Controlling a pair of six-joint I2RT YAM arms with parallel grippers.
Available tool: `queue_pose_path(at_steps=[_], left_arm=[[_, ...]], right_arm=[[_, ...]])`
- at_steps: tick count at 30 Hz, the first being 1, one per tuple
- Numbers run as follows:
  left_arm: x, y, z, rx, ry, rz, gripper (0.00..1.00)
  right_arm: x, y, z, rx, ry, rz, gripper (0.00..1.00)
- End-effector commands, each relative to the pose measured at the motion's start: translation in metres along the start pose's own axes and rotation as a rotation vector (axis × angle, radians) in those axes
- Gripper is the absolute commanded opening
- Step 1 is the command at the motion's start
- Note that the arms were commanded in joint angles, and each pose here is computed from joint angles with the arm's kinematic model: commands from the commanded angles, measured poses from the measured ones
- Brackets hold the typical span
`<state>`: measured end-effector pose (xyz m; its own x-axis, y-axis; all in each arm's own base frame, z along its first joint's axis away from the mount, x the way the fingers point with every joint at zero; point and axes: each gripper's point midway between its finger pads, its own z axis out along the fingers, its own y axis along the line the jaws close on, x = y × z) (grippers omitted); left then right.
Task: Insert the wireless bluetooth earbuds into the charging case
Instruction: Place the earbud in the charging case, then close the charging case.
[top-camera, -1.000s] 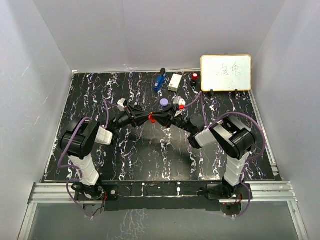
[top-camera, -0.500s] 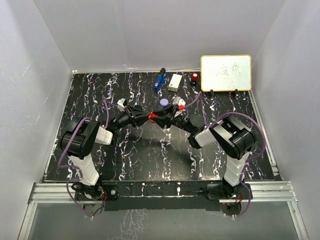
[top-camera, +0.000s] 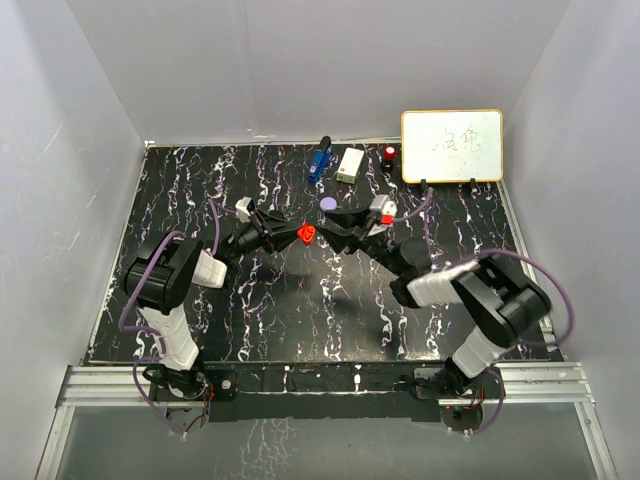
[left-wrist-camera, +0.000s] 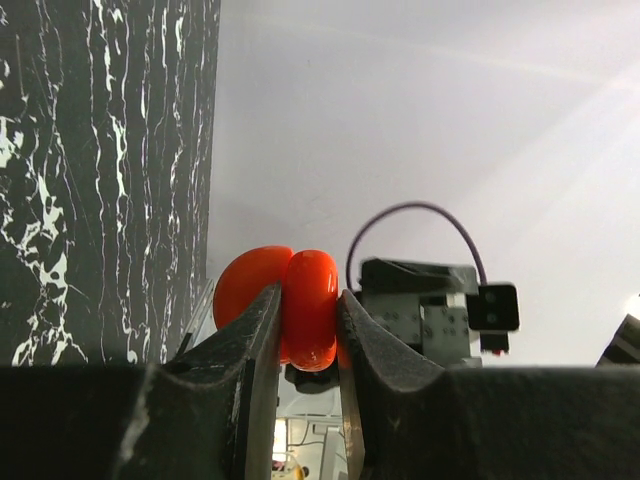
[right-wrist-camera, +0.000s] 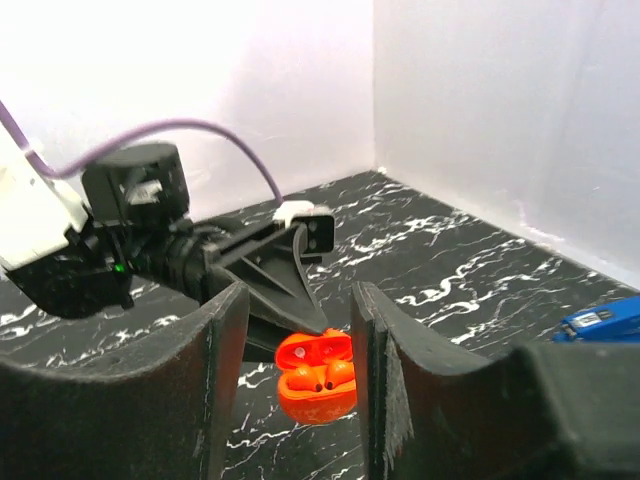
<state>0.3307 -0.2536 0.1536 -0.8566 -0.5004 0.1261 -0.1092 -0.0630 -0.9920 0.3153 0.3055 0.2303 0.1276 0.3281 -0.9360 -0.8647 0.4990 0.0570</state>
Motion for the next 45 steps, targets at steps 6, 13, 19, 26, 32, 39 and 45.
queue_pose_path(at_steps=[6, 13, 19, 26, 32, 39, 45], left_arm=[[-0.027, -0.043, 0.018, 0.148, -0.083, 0.099, 0.0], [-0.037, -0.053, 0.039, 0.167, -0.191, 0.063, 0.0], [-0.028, -0.055, 0.048, 0.165, -0.232, 0.053, 0.0], [-0.017, -0.051, 0.045, 0.148, -0.245, 0.049, 0.0], [-0.01, -0.053, 0.04, 0.151, -0.236, 0.045, 0.0], [-0.003, -0.054, 0.034, 0.148, -0.23, 0.045, 0.0], [0.0, -0.052, 0.03, 0.136, -0.225, 0.043, 0.0]], right_arm=[[-0.013, -0.014, -0.032, 0.234, 0.172, -0.051, 0.61], [0.023, -0.012, -0.03, 0.345, 0.226, -0.164, 0.79], [0.037, -0.027, -0.021, 0.432, 0.207, -0.194, 0.98], [0.043, -0.047, -0.011, 0.518, 0.214, -0.231, 0.98], [0.05, -0.057, 0.0, 0.547, 0.214, -0.237, 0.98], [0.06, -0.075, 0.003, 0.583, 0.215, -0.231, 0.98], [0.055, -0.09, -0.002, 0.634, 0.2, -0.234, 0.98]])
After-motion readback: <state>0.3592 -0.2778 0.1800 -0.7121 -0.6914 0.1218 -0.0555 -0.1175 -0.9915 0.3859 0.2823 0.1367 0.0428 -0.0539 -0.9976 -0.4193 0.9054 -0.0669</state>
